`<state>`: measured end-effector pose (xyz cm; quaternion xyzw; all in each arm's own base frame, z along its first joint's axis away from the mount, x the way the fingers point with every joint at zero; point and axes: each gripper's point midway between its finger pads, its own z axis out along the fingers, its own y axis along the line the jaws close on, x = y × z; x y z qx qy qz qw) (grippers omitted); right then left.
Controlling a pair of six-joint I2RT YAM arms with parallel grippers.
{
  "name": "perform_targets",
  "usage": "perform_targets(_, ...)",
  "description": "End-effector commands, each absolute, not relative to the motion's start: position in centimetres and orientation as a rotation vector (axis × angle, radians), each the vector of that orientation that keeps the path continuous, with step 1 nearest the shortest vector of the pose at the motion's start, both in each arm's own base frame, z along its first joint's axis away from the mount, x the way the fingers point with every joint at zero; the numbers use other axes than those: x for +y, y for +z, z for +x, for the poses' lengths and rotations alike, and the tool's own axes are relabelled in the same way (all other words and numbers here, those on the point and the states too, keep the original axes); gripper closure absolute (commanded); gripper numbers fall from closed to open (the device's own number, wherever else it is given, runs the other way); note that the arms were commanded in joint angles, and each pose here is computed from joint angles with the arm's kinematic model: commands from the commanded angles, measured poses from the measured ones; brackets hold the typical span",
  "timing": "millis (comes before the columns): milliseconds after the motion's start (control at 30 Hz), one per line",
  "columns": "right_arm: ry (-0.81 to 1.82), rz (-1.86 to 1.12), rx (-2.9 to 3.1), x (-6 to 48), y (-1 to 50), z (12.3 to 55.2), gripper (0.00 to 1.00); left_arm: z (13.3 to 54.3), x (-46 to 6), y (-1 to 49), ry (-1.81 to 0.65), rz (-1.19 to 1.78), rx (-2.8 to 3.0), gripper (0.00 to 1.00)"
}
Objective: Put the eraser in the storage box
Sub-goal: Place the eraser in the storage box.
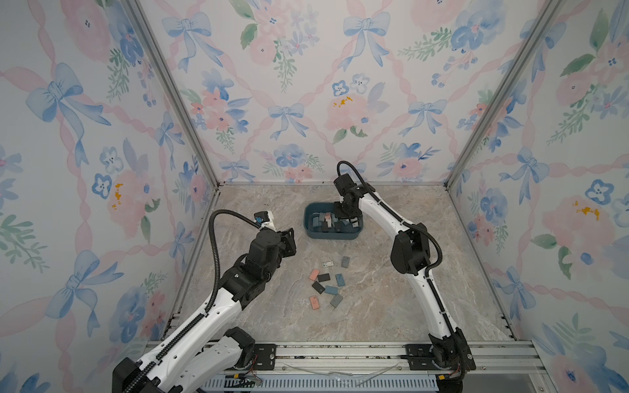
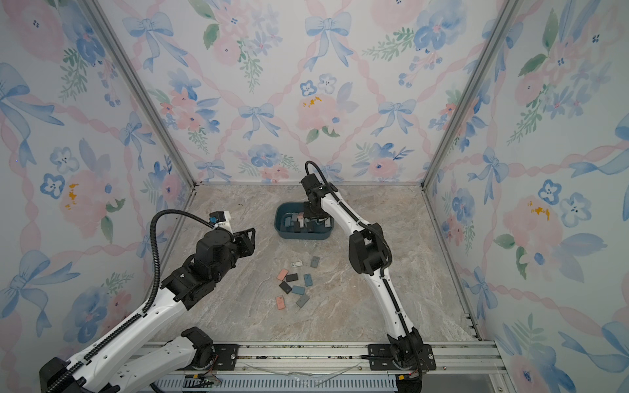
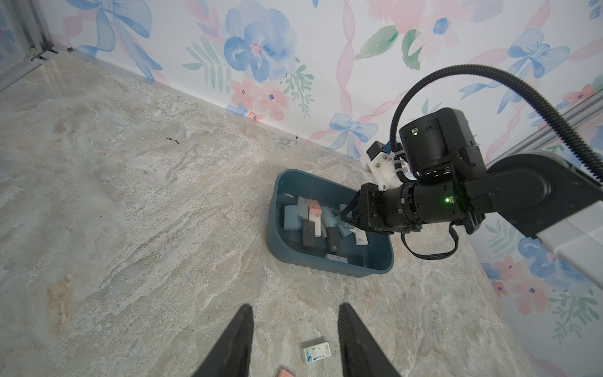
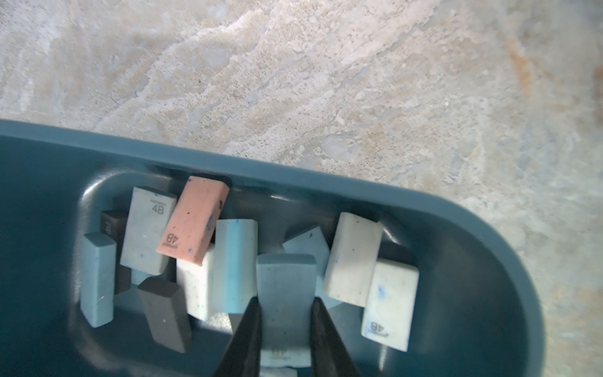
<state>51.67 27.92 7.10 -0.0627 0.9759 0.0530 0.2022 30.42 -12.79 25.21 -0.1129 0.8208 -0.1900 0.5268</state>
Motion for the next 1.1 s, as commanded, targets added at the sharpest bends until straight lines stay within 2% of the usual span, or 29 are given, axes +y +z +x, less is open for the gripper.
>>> perform_targets(0,0.157,-0.153,2.751,27.5,5.9,52.1,0.74,30.2,-12.6,24.8,-0.458,-0.282,1.973,0.55)
perform_targets(267,0.19,-0.14,2.752,28.0,5.5,52.3,0.71,30.0,-12.5,24.8,-0.469,-0.286,1.97,0.55)
perform_targets(467,0.187,-0.133,2.751,27.9,5.9,52.3,0.56,29.9,-12.5,24.9,-0.474,-0.293,1.966,0.55)
perform_targets(800,0.199,-0.145,2.699,27.7,9.9,51.3,0.56,29.9,-12.9,24.6,-0.49,-0.281,1.983,0.55)
perform_targets(1067,0.222,-0.139,2.629,27.0,13.7,49.5,0.55,29.6,-13.8,22.0,-0.499,-0.236,2.061,0.55)
